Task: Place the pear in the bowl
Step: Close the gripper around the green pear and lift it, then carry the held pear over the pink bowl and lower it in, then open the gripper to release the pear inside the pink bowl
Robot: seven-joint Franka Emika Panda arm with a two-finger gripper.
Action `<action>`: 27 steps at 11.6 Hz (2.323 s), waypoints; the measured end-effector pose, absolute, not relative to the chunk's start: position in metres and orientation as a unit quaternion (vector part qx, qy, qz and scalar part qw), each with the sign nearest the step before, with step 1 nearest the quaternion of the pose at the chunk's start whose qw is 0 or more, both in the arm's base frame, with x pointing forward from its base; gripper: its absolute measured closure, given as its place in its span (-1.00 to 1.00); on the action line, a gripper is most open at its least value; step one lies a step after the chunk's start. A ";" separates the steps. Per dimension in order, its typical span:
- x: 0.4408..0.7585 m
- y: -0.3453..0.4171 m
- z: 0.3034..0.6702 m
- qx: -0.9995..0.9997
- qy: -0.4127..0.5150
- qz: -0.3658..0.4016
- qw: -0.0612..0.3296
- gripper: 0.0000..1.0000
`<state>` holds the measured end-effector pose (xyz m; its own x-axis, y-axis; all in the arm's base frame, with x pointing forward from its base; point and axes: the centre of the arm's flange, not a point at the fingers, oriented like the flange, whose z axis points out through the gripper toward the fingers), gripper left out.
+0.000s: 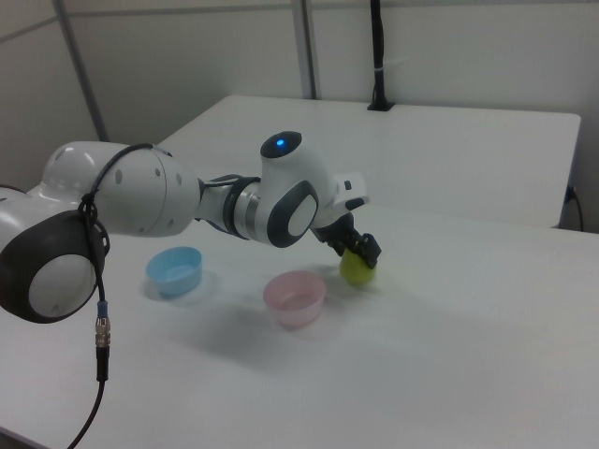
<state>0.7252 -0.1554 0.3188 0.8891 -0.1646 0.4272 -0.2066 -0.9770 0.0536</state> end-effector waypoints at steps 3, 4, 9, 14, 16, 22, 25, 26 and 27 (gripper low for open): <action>0.727 -0.156 0.326 0.969 -0.096 0.222 0.050 -0.34; 0.727 -0.158 0.332 0.968 -0.097 0.226 0.051 -0.34; 0.694 -0.167 0.387 0.963 -0.105 0.241 0.058 -0.34; 0.625 -0.140 0.390 0.973 -0.096 0.203 0.055 -0.34; 0.614 -0.122 0.385 0.976 -0.084 0.193 0.052 -0.34; 0.610 -0.088 0.357 0.984 -0.058 0.166 0.044 -0.34; 0.610 -0.089 0.341 0.986 -0.055 0.153 0.045 -0.34; 0.610 -0.090 0.338 0.986 -0.055 0.151 0.045 -0.34; 0.610 -0.090 0.336 0.986 -0.056 0.149 0.045 -0.34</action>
<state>0.6098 -0.0904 0.3358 0.9495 -0.0967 0.2986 -0.1236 -0.9897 0.0727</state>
